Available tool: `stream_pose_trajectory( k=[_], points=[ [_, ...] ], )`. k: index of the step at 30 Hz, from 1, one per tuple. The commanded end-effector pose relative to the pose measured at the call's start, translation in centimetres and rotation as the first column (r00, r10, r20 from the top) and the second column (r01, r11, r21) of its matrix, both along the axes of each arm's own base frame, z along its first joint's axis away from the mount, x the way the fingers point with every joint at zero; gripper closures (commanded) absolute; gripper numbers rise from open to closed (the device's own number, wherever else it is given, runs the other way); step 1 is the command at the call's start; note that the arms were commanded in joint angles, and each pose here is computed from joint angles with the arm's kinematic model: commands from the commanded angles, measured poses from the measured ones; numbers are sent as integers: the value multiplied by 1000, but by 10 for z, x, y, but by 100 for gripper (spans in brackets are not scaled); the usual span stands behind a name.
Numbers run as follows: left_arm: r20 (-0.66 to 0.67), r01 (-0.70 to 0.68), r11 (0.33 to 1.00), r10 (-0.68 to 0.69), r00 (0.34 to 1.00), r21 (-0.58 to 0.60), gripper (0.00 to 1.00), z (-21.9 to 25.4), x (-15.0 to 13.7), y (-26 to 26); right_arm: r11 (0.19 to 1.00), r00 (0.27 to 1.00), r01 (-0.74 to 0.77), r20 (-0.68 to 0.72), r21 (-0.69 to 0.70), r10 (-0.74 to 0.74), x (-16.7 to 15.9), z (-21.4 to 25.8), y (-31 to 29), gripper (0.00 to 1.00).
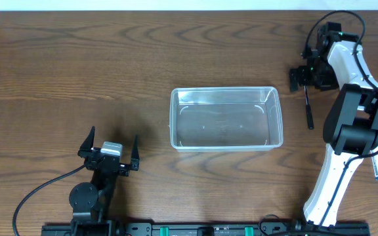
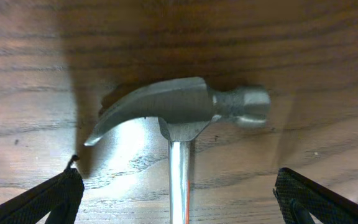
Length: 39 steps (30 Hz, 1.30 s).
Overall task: Pack container
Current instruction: 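Lower the right gripper and close it on the hammer's handle below the head, then lift the hammer and carry it left over the clear container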
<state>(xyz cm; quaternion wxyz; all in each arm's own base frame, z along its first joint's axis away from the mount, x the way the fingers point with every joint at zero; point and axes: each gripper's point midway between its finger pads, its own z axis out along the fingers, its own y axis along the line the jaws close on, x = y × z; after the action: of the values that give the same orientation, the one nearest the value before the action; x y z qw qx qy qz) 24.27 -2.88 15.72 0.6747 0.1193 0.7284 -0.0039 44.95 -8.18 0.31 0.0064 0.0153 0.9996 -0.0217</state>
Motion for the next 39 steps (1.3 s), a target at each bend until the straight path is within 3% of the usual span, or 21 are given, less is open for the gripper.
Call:
stream_pose_trajectory(
  k=[1, 18, 39],
  points=[
    [-46, -1, 1000, 1, 999, -5, 2, -16, 0, 0, 1000, 999, 24, -22, 4, -24, -7, -9, -2, 1],
    [-46, -1, 1000, 1, 999, -5, 2, -16, 0, 0, 1000, 1000, 23, -18, -5, -23, -7, -14, -3, 1],
    [-46, -1, 1000, 1, 999, -5, 2, -16, 0, 0, 1000, 1000, 25, -5, -14, -25, -4, -14, -5, 34]
  ],
)
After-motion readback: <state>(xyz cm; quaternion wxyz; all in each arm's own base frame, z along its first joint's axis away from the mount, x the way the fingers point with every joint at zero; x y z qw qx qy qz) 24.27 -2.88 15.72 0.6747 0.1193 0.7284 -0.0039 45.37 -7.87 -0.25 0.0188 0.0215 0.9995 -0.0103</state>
